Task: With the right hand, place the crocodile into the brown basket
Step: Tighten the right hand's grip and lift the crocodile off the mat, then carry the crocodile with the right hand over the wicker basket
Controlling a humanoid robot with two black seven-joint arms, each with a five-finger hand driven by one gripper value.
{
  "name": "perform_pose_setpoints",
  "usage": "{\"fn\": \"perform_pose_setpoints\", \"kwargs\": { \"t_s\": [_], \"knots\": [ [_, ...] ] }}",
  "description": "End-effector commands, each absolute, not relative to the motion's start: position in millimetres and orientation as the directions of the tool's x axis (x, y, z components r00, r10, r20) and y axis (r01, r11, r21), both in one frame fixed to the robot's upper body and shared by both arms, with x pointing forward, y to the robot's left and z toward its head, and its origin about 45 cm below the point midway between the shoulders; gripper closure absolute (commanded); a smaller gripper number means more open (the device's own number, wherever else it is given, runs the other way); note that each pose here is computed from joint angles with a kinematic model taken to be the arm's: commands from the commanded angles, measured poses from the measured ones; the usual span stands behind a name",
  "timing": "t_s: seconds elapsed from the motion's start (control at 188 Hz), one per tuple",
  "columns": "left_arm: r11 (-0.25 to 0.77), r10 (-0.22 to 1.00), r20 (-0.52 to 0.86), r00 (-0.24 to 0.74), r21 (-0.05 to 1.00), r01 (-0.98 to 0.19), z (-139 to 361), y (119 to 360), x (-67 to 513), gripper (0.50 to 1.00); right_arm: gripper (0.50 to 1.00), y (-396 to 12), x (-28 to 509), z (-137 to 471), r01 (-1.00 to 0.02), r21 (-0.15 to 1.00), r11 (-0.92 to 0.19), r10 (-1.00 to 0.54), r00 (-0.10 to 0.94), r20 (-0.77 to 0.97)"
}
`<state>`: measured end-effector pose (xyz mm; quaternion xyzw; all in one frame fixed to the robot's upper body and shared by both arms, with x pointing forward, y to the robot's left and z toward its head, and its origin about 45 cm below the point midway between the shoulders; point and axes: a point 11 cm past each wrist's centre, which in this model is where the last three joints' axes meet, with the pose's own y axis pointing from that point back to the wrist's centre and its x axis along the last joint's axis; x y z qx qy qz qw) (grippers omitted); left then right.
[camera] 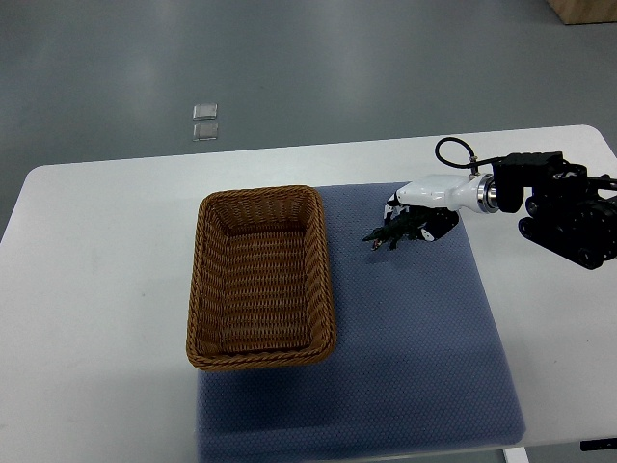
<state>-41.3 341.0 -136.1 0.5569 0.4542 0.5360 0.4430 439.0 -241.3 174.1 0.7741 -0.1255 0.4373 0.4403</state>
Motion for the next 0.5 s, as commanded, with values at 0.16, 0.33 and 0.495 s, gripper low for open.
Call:
{"fn": "perform_pose_setpoints", "kwargs": {
  "t_s": [0.16, 0.33, 0.495],
  "knots": [
    [-0.194, 0.981, 0.194, 0.013, 0.981, 0.031, -136, 341, -41, 0.500, 1.000, -240, 443, 181, -0.584, 0.562, -0.586, 0.183, 0.581, 0.793],
    [-0.194, 0.981, 0.194, 0.013, 0.981, 0.031, -136, 341, -41, 0.500, 1.000, -238, 447, 190, -0.592, 0.546, -0.593, 0.149, 0.585, 0.797],
    [-0.194, 0.981, 0.194, 0.013, 0.981, 0.031, -136, 341, -41, 0.500, 1.000, -234, 454, 203, -0.605, 0.520, -0.603, 0.118, 0.578, 0.808]
  ]
}}
